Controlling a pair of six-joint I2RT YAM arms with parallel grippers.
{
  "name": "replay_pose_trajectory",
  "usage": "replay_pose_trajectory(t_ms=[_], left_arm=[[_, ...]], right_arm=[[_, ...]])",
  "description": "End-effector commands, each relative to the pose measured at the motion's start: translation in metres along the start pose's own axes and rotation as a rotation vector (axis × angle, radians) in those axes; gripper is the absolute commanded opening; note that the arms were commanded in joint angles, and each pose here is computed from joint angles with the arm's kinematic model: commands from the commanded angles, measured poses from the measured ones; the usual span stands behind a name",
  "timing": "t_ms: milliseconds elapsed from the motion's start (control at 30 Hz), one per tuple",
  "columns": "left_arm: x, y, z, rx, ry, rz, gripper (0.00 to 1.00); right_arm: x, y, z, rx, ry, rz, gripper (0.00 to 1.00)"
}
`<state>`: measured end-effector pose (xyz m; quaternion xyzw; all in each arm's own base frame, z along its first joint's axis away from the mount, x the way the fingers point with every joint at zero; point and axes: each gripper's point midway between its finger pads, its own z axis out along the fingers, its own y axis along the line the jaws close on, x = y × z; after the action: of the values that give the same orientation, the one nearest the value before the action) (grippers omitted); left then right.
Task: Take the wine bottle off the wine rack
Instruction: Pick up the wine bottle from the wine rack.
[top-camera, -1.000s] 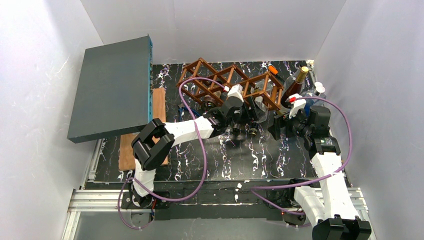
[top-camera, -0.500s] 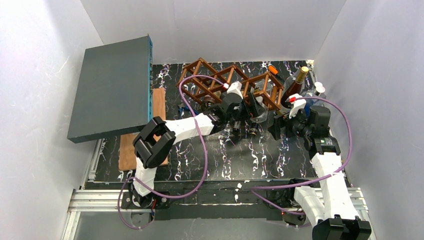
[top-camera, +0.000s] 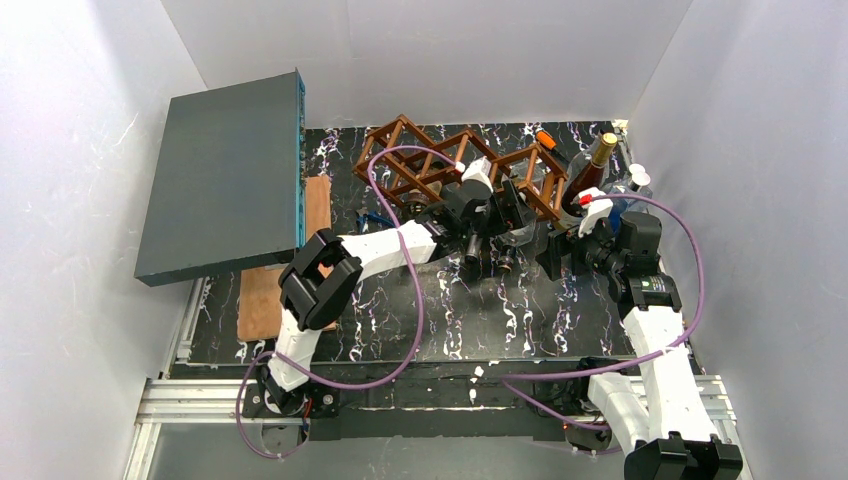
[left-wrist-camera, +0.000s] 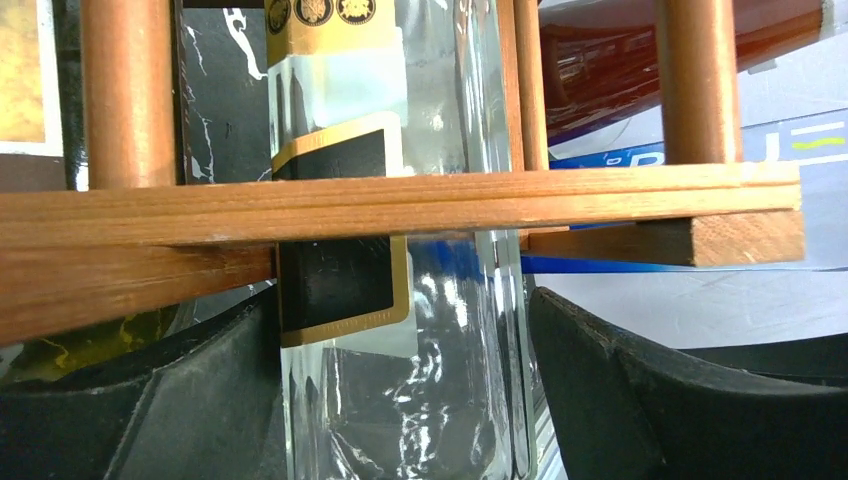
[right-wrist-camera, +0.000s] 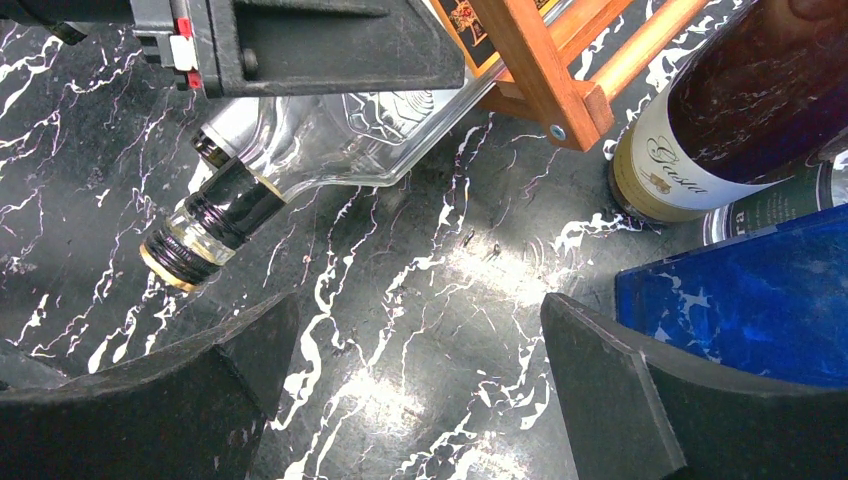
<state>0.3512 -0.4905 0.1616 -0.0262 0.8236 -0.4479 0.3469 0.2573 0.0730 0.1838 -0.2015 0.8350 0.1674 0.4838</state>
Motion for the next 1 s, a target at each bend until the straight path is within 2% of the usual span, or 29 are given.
replay_pose_trajectory(t_ms=[0,167,300,333,467,600,800,967], left_arm=[[-0.009,-0.006,0.003,0.004,-0.006,-0.002,0.82],[-0.007,-0.004,0.009,-0.001,0.007,-0.002,0.77],[-0.007,-0.002,0.011,-0.003,0.009,0.01,0.65],[-0.007,-0.002,0.011,-0.002,0.009,0.015,0.61],[-0.002,-0.007,0.01,0.026,0.041,0.02,0.34],[-0.003,-0.01,0.008,0.037,0.045,0.029,0.15],[-0.008,-0.017,-0.001,0.053,0.035,0.059,0.05],[-0.011,-0.024,-0.01,0.076,0.032,0.084,0.02]], right_arm=[[-0.01,-0.003,-0.002,0.017,-0.042,-0.028,1.0],[-0.01,-0.004,-0.003,0.023,-0.045,-0.031,1.0],[-0.011,-0.003,-0.004,0.022,-0.049,-0.033,1.0],[-0.012,-0.003,-0.004,0.021,-0.051,-0.034,1.0],[-0.013,-0.003,-0.005,0.022,-0.056,-0.038,1.0],[-0.013,-0.003,-0.006,0.025,-0.056,-0.039,1.0],[-0.014,-0.003,-0.006,0.026,-0.059,-0.041,1.0],[-0.014,-0.003,-0.006,0.026,-0.058,-0.04,1.0]])
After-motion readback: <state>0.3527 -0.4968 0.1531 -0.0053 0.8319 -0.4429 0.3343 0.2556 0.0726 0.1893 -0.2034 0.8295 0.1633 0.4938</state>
